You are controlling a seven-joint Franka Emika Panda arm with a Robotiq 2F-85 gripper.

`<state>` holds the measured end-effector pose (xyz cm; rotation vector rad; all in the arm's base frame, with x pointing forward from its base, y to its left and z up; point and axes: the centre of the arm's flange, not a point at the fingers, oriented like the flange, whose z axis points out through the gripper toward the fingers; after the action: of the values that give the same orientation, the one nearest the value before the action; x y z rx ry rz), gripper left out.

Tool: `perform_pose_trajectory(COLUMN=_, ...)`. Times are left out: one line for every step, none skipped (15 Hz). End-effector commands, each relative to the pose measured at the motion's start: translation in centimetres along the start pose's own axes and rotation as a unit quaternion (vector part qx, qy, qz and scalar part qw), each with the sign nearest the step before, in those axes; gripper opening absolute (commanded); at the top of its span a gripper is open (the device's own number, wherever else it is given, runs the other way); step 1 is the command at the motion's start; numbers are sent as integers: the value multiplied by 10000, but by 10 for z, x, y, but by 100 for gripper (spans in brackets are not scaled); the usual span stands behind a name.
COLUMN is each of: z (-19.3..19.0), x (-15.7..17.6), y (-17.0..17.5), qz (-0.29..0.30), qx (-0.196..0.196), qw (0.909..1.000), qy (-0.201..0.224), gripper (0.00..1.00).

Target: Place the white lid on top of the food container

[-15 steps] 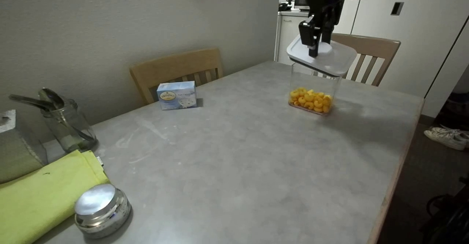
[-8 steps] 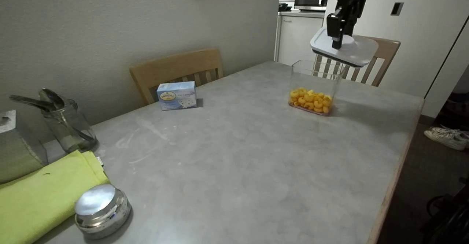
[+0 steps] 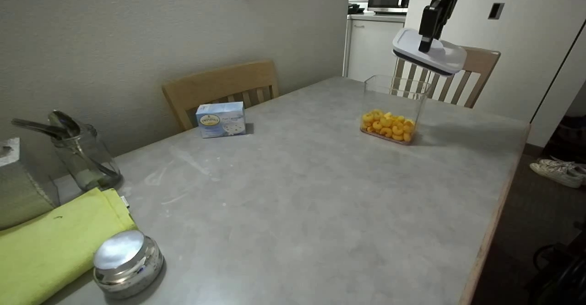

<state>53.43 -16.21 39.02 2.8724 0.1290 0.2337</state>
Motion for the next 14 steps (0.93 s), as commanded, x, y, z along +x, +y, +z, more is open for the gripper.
perform_pose_trajectory(z=6, x=1, y=22, qz=-183, qx=279, qw=9985, qy=432, gripper=29)
perform_pose_trajectory(z=7, x=3, y=26, qz=-177, qx=336, qw=9977, qy=553, gripper=29)
perform_pose_trajectory(z=10, x=5, y=28, qz=-121, qx=404, qw=9970, qy=647, gripper=29)
perform_pose_trajectory(z=12, x=7, y=29, qz=-55, qx=487, qw=9961, qy=728, gripper=29)
perform_pose_trajectory(z=16, x=10, y=28, qz=12, qx=573, qw=9952, qy=790, gripper=29)
perform_pose_trajectory(z=19, x=12, y=27, qz=89, qx=658, qw=9944, qy=822, gripper=29)
perform_pose_trajectory(z=23, x=15, y=25, qz=169, qx=741, qw=9935, qy=845, gripper=29)
perform_pose_trajectory(z=26, x=17, y=24, qz=223, qx=810, qw=9927, qy=870, gripper=29)
perform_pose_trajectory(z=30, x=20, y=23, qz=291, qx=888, qw=9920, qy=852, gripper=29)
perform_pose_trajectory(z=33, x=22, y=22, qz=334, qx=949, qw=9913, qy=845, gripper=29)
perform_pose_trajectory(z=36, x=23, y=21, qz=366, qx=1000, qw=9909, qy=824, gripper=29)
perform_pose_trajectory(z=38, x=26, y=21, qz=397, qx=1016, qw=9908, qy=805, gripper=29)
perform_pose_trajectory(z=40, x=28, y=21, qz=410, qx=1026, qw=9908, qy=784, gripper=29)
perform_pose_trajectory(z=41, x=30, y=22, qz=417, qx=1022, qw=9909, qy=767, gripper=29)
